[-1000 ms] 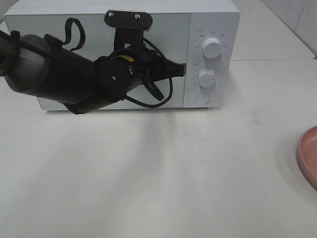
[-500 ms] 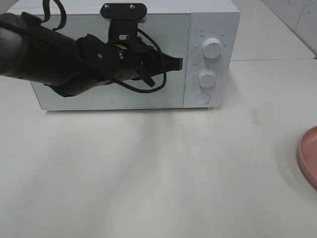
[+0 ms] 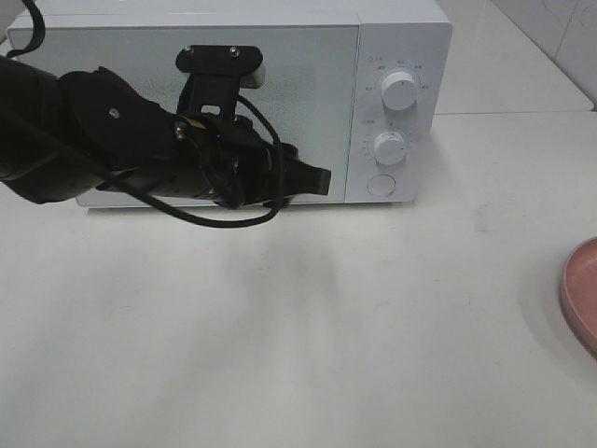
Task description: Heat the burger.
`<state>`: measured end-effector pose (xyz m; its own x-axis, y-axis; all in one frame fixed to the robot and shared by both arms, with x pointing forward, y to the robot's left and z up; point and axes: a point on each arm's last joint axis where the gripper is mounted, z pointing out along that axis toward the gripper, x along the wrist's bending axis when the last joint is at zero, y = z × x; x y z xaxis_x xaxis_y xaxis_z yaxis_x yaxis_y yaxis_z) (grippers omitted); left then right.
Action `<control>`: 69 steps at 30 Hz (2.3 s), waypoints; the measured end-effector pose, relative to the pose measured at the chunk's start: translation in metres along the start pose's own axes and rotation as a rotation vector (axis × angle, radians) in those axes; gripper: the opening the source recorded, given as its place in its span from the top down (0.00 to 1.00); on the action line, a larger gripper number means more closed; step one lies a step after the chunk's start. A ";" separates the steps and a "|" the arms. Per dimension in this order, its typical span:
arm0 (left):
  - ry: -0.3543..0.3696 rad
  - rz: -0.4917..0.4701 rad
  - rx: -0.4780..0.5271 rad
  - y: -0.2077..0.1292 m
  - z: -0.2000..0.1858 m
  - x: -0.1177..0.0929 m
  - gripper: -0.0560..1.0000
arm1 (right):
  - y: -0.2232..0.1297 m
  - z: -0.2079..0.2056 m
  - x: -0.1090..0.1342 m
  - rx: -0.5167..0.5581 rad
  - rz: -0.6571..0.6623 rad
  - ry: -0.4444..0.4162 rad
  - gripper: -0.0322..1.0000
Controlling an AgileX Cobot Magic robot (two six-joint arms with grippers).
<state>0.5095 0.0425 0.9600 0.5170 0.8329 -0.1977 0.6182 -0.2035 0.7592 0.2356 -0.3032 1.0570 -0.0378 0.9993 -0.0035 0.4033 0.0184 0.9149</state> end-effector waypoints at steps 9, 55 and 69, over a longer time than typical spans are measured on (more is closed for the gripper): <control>-0.101 0.099 0.161 -0.013 -0.014 -0.008 0.02 | 0.000 0.000 0.000 0.000 0.000 0.000 0.23; 0.355 -0.402 0.420 -0.050 -0.250 0.134 0.01 | 0.000 0.000 0.000 0.000 0.000 0.000 0.23; 0.412 -0.309 0.237 -0.107 -0.292 0.094 0.01 | 0.000 0.000 0.000 0.000 0.000 0.000 0.23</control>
<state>0.3195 0.2930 1.0414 0.0470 0.9944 -0.0941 0.8447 0.0107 0.5351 0.2356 -0.3032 1.0570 -0.0378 0.9993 -0.0035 0.4033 0.0184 0.9149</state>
